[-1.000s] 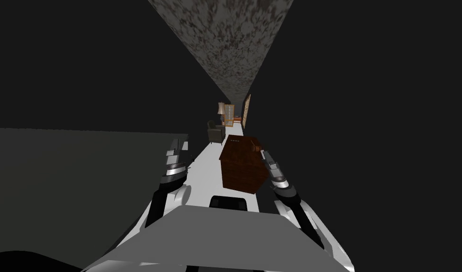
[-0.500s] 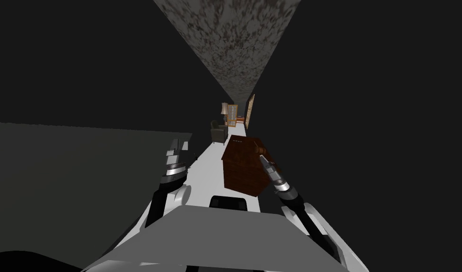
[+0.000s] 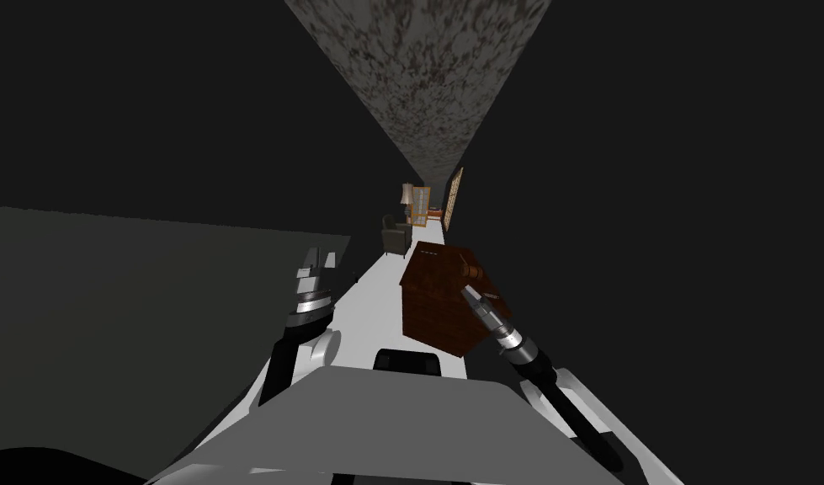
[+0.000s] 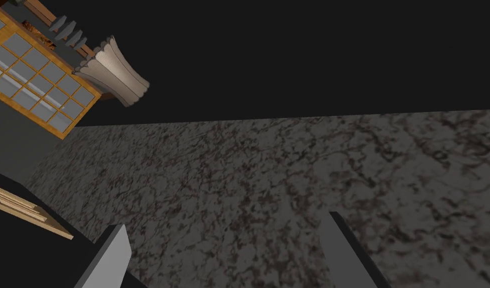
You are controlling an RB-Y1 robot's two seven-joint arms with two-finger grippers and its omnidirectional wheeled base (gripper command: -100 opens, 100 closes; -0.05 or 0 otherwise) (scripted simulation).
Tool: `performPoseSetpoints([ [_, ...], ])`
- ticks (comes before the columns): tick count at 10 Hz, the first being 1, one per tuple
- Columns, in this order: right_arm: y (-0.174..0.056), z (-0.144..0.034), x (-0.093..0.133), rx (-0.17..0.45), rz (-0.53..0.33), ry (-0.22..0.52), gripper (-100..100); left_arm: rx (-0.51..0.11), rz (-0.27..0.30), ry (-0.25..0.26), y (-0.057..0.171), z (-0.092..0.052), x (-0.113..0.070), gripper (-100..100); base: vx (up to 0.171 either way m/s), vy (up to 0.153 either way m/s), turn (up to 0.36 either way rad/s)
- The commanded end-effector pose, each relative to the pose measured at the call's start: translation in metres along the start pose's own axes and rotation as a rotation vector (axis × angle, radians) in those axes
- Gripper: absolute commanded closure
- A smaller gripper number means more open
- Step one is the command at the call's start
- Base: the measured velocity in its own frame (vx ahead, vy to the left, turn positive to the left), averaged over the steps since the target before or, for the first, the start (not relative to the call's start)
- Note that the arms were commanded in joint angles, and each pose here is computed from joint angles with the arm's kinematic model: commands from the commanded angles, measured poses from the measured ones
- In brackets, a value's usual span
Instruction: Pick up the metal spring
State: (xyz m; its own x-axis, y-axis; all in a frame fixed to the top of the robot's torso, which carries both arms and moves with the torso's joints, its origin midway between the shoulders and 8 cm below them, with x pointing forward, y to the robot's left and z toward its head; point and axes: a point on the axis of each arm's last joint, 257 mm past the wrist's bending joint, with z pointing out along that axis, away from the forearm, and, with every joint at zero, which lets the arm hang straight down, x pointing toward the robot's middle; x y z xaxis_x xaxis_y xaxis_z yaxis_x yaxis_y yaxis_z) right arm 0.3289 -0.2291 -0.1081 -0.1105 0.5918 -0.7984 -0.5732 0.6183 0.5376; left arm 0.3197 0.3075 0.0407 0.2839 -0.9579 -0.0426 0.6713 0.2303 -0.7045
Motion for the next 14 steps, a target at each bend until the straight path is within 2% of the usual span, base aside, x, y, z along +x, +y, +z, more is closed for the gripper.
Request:
performPoseSetpoints([
  [1,-0.015,-0.011,0.014,0.029,-0.032,0.073,-100,0.000,0.000,0.000,0.000,0.000,0.000,0,0.011,0.004,0.145],
  [2,-0.015,-0.011,0.014,0.027,-0.036,0.081,-100,0.000,0.000,0.000,0.000,0.000,0.000,0,0.009,-0.002,0.067],
  [3,-0.028,-0.023,0.024,0.053,-0.061,0.141,-100,0.000,0.000,0.000,0.000,0.000,0.000,0,0.010,0.001,0.120],
  [4,-0.028,-0.023,0.025,0.051,-0.064,0.147,-100,0.000,0.000,0.000,0.000,0.000,0.000,0,0.009,0.000,0.079],
  [5,-0.041,-0.035,0.034,0.077,-0.088,0.206,-100,0.000,0.000,0.000,0.000,0.000,0.000,0,0.011,0.002,0.131],
  [6,-0.041,-0.036,0.034,0.075,-0.092,0.215,-100,0.000,0.000,0.000,0.000,0.000,0.000,0,0.009,-0.003,0.068],
  [7,-0.054,-0.049,0.043,0.100,-0.117,0.276,-100,0.000,0.000,0.000,0.000,0.000,0.000,0,0.012,-0.001,0.121],
  [8,-0.054,-0.050,0.043,0.098,-0.121,0.284,-100,0.000,0.000,0.000,0.000,0.000,0.000,0,0.010,-0.002,0.082],
  [9,-0.067,-0.064,0.050,0.122,-0.146,0.345,-100,0.000,0.000,0.000,0.000,0.000,0.000,0,0.010,0.000,0.179],
  [10,-0.068,-0.065,0.050,0.119,-0.151,0.354,-100,0.000,0.000,0.000,0.000,0.000,0.000,0,0.009,-0.005,0.065],
  [12,-0.093,-0.096,0.062,0.166,-0.199,0.473,-100,0.000,0.000,0.000,0.000,0.000,0.000,0,0.011,-0.002,0.182],
  [13,-0.094,-0.097,0.061,0.158,-0.213,0.497,-100,0.000,0.000,0.000,0.000,0.000,0.000,0,0.012,-0.010,0.051],
  [14,-0.106,-0.113,0.065,0.182,-0.233,0.549,-100,0.000,0.000,0.000,0.000,0.000,0.000,0,0.012,-0.003,0.126],
])
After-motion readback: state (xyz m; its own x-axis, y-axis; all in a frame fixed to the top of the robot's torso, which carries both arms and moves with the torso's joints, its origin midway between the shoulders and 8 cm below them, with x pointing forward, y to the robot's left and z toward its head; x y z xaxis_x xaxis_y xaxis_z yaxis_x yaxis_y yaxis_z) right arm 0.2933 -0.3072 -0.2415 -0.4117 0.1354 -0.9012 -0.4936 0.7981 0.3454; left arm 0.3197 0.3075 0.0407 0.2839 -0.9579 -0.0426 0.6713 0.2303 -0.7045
